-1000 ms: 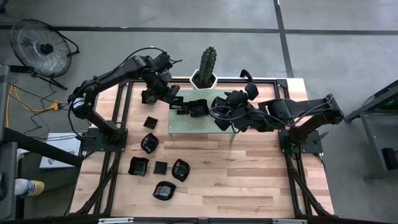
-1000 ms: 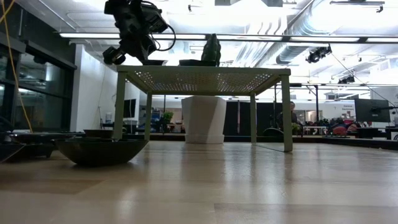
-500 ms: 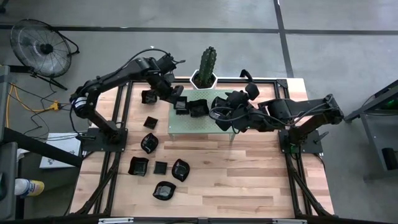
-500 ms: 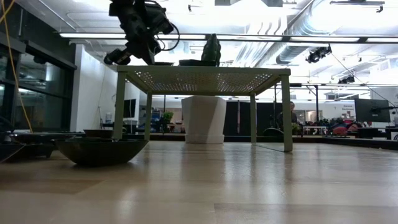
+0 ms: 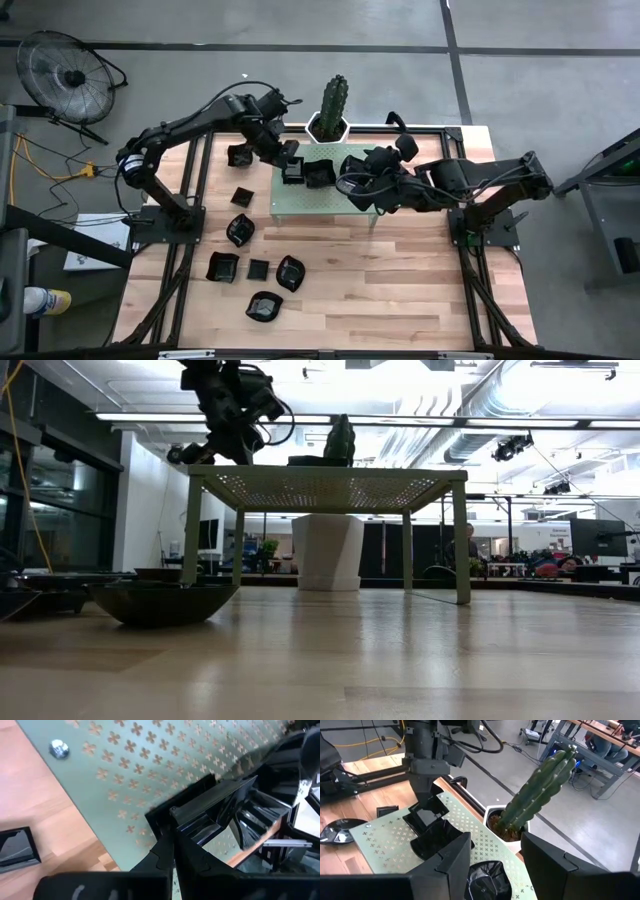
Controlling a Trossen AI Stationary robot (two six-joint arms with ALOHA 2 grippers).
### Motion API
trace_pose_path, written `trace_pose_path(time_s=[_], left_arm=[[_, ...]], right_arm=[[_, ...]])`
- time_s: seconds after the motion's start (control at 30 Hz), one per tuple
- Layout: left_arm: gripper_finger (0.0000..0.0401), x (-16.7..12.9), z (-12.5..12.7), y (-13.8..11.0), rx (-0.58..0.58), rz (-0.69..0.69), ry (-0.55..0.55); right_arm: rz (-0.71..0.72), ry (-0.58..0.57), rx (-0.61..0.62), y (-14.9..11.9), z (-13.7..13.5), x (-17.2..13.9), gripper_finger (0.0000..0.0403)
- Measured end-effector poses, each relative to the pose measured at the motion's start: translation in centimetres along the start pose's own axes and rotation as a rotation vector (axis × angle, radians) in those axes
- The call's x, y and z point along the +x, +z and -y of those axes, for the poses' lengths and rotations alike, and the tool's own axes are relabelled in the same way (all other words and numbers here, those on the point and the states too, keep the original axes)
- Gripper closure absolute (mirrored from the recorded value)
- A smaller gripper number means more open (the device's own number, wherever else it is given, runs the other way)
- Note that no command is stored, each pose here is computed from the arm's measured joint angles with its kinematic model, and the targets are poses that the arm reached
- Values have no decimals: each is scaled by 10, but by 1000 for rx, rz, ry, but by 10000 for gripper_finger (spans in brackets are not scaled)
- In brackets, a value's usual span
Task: Pick & Place Mini shaped plates
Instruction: Stack the square plate on top of the square plates on the shelf
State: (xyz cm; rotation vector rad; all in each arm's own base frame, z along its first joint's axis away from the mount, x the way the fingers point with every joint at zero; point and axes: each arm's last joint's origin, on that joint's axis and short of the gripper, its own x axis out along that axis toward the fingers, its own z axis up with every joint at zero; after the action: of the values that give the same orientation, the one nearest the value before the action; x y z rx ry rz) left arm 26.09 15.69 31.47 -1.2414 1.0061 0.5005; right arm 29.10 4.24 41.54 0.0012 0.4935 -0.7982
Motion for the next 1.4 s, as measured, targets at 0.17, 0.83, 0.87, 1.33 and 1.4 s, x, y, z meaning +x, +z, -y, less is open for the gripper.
trace_pose_path(time_s=[0.17, 0.83, 0.87, 1.33, 1.4], left_arm=[[401, 0, 1, 1, 29, 17, -4], [372, 0, 0, 0, 39, 13, 14], [372, 0, 0, 0, 40, 12, 14], [372, 3, 3, -4, 97, 13, 39], [372, 3, 3, -4, 98, 16, 36]], right_arm=[[0, -2, 5, 0, 0, 0, 233], [-1, -13, 9, -1, 1, 0, 233], [-1, -13, 9, -1, 1, 0, 233], [-2, -16, 12, -1, 1, 0, 233], [-2, -17, 12, -1, 1, 0, 233]])
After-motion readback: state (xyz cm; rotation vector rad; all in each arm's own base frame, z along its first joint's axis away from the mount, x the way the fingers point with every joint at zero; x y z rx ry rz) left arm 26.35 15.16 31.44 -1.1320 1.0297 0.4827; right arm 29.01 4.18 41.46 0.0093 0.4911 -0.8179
